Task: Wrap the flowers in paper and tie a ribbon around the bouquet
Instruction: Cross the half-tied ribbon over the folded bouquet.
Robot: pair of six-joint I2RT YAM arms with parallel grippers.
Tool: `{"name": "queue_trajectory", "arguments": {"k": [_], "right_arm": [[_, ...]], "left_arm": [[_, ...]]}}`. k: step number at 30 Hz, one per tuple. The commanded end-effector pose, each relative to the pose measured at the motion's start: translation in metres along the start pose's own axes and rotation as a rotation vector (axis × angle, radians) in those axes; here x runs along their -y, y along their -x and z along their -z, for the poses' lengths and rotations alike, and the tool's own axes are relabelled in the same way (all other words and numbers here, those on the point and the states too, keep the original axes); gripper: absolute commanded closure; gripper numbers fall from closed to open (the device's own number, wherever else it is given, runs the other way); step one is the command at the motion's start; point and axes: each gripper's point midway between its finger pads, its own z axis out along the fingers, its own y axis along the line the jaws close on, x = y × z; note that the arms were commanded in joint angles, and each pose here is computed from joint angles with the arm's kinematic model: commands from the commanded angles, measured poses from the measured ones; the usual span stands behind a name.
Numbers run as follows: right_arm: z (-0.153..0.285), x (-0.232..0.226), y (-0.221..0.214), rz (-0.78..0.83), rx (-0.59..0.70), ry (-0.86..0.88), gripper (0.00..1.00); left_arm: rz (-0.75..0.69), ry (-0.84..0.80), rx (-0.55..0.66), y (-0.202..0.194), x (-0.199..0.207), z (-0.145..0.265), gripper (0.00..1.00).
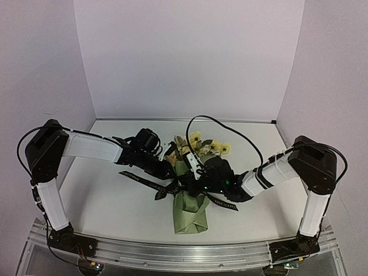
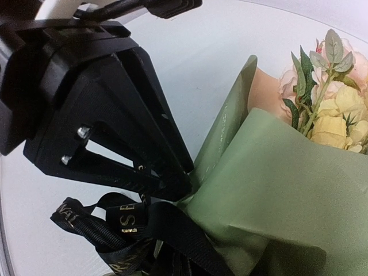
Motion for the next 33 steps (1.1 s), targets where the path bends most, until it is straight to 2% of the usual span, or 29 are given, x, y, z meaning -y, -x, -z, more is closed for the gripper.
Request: {"name": "queue_trajectory", "arguments": {"k": [1, 12, 23, 27, 33], "right_arm": [[-0.006, -0.007, 0.014, 0.010, 0.043, 0.018, 1.00], [-0.008, -0.005, 0.011, 0.008, 0.038, 0.009, 1.00], [-0.007, -0.007, 0.012, 0.023, 0.037, 0.021, 1.00], [-0.005, -0.008, 0.008, 0.033, 0.028, 0.033, 1.00], [-0.004, -0.008, 0.003, 0.033, 0.018, 0.036, 1.00]], "left_arm": [[-0.055, -0.094, 0.051, 0.019, 0.028, 0.011, 0.82], [-0.071, -0.156, 0.098, 0.022, 0.043, 0.026, 0.82], [-0.069, -0.200, 0.084, 0.017, 0.050, 0.024, 0.80], [-0.074, -0.172, 0.102, 0.018, 0.049, 0.029, 0.76], [-0.078, -0.101, 0.100, 0.017, 0.038, 0.027, 0.66]]}}
